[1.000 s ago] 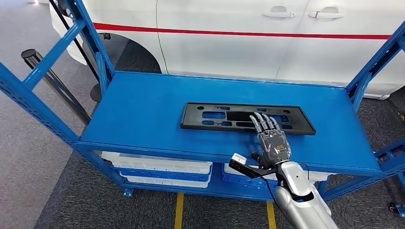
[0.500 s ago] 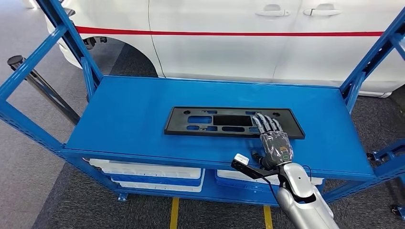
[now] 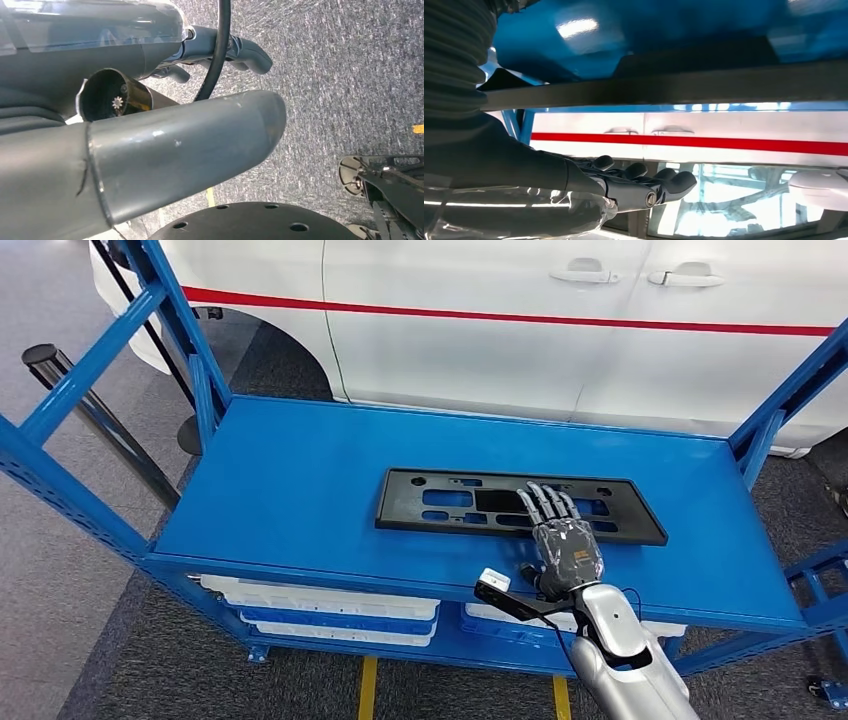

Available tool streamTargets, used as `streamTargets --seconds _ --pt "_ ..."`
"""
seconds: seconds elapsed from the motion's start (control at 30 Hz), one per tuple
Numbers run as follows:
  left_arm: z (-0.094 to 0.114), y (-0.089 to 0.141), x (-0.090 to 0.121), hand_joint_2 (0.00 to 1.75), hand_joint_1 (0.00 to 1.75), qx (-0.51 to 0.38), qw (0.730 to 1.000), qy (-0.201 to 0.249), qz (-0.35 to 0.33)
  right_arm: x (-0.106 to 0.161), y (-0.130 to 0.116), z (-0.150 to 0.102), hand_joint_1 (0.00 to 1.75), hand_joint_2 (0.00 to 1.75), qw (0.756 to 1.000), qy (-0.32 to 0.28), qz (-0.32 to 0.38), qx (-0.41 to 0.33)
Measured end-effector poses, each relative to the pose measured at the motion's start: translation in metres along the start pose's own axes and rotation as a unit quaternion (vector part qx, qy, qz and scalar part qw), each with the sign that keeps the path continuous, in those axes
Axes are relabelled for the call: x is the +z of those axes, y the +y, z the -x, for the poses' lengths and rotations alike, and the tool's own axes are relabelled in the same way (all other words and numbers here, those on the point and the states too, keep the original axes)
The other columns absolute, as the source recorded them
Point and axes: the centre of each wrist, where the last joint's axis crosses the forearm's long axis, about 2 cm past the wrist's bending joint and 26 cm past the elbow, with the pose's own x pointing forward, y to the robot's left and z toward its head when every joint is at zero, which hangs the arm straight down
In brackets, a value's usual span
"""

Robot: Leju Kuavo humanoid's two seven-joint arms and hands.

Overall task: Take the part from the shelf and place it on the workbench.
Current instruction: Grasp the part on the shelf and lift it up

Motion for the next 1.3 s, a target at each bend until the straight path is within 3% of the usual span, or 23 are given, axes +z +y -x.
streamTargets --seconds 0.37,0.8,0.93,1.3 --pt "0.003 -0.001 0.0 0.0 0.0 -0.024 1.0 -0.013 0.002 -0.006 0.004 -0.011 0.0 1.75 1.0 0.018 -0.007 0.01" --pt "0.014 -0.006 -0.001 0.0 0.0 -0.089 0.995 -0.033 0.013 -0.07 0.0 0.003 0.0 1.75 0.992 0.103 -0.009 0.07" --pt "0.014 -0.005 -0.001 0.0 0.0 -0.09 0.995 -0.033 0.015 -0.075 0.002 0.013 1.75 1.75 0.99 0.12 -0.025 0.073" --pt "0.014 -0.002 -0.002 0.0 0.0 -0.079 0.996 -0.03 0.016 -0.067 0.016 0.017 1.75 1.75 0.991 0.113 -0.052 0.052"
